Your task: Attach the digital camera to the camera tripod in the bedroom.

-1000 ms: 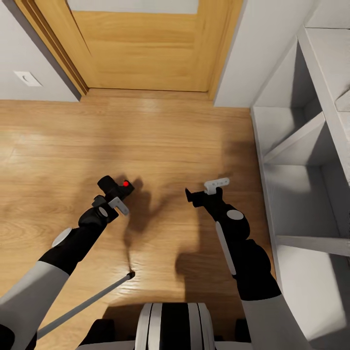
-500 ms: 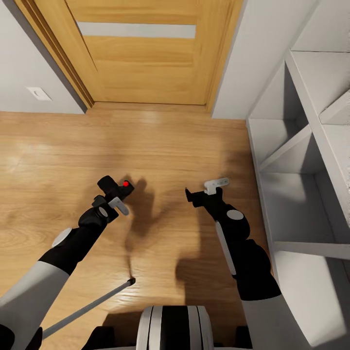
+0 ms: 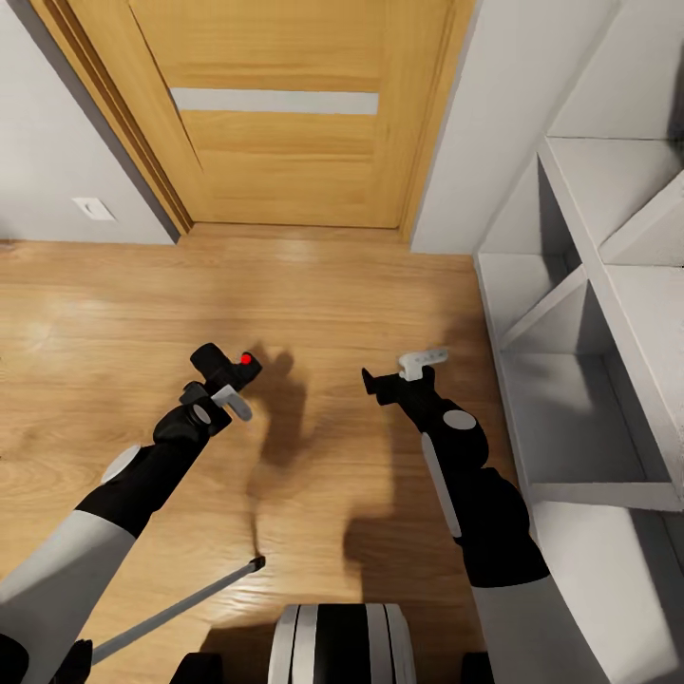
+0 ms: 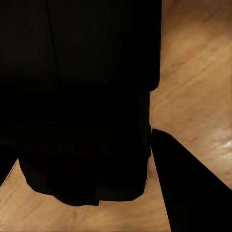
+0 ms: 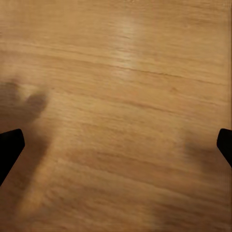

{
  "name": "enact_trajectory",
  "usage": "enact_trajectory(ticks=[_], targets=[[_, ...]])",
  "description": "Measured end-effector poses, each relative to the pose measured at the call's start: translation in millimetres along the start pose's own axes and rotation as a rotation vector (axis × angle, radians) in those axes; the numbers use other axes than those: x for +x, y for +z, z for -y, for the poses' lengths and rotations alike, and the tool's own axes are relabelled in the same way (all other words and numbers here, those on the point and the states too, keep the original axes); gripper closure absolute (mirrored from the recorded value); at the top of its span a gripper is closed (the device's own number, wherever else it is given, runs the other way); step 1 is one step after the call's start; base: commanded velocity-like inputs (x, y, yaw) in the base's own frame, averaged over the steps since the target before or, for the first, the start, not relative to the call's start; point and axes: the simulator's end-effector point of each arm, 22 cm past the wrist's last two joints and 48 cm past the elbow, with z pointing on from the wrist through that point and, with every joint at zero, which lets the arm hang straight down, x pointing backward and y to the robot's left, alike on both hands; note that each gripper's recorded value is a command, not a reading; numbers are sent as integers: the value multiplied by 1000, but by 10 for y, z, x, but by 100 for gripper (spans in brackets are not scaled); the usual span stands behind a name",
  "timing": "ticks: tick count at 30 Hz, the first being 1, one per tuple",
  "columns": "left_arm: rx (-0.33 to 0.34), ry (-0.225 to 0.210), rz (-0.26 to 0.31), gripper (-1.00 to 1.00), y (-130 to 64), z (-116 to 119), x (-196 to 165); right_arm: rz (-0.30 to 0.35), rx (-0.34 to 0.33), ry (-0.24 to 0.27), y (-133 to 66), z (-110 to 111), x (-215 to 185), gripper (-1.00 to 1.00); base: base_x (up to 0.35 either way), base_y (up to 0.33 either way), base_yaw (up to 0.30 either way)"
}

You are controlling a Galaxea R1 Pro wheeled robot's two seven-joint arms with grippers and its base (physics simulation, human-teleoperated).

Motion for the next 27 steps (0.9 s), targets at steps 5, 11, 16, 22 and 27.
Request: enact_trajectory(ticks=[5, 11, 16, 22, 27], targets=[[-16, -4, 13, 100, -93, -101, -58, 20, 1, -5, -64, -8, -133, -100, 0, 0, 0], [-36, -9, 28, 100, -209, -225, -126, 44, 3, -12, -144, -19, -290, -100, 0, 0, 0], [-51, -13, 41, 100, -307, -321, -182, 64, 4, -17, -214, -28, -419, -100, 0, 0, 0], [-69, -18, 56, 100, -428, -434, -247, 88, 6, -23, -302, -40, -575, -100, 0, 0, 0], [-85, -22, 69, 100, -529, -532, -296, 108, 8, -29, -376, -50, -702, -100, 0, 0, 0]])
